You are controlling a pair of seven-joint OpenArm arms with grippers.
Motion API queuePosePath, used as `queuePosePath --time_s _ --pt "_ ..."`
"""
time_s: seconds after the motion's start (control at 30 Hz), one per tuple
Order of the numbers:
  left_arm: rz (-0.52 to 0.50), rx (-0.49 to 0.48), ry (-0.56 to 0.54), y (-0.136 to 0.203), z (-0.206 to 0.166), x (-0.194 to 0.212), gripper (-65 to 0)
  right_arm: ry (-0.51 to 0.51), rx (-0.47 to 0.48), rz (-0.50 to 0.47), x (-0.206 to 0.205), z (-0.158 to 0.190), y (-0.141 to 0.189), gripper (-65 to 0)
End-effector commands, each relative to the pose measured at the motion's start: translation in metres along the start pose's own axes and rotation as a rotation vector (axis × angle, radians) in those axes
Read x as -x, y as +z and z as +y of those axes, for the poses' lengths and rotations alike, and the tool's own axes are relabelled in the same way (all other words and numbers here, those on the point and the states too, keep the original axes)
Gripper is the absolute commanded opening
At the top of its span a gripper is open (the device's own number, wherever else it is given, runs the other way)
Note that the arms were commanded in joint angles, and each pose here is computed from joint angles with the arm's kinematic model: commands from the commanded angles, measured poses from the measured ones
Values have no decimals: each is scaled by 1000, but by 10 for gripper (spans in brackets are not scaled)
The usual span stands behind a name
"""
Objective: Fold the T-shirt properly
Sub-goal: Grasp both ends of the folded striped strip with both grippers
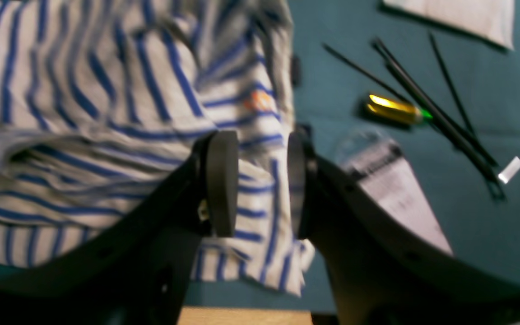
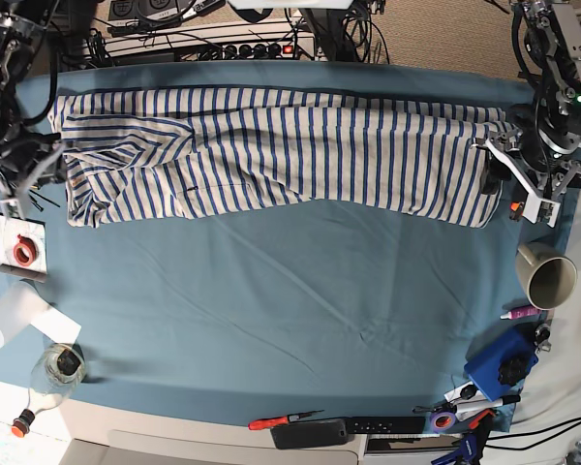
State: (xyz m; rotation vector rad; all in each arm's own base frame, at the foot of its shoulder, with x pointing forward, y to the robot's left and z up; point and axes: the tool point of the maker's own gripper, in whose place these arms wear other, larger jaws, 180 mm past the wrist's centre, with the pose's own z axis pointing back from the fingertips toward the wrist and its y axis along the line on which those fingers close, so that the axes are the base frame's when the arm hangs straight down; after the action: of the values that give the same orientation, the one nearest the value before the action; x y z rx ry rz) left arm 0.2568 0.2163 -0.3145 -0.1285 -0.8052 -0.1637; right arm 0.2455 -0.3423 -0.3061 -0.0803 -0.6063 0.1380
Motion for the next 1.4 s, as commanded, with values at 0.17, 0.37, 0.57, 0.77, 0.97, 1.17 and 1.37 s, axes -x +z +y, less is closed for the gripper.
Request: queuePosePath --time_s 0.17,0.37,0.57,0.77,0.97,1.17,1.37 --pt "-42 58 -67 -1 -15 -12 -305 38 -56 -45 -19 14 1 -458" --pt "-31 -71 -94 -10 -4 -11 -304 58 -184 -36 -14 41 0 -458" --pt "67 -100 -71 -28 -2 16 -304 75 -244 -5 -6 53 0 -458" --pt "92 -238 -70 -34 23 28 -305 88 -247 3 -4 53 0 -458" --pt "117 -227 -56 -35 21 30 -304 95 -254 19 3 55 0 -458" --pt "234 -152 4 -49 16 68 -304 95 -253 19 3 55 0 -458" --pt "329 -75 67 -60 10 100 -316 95 -253 19 3 55 0 -458"
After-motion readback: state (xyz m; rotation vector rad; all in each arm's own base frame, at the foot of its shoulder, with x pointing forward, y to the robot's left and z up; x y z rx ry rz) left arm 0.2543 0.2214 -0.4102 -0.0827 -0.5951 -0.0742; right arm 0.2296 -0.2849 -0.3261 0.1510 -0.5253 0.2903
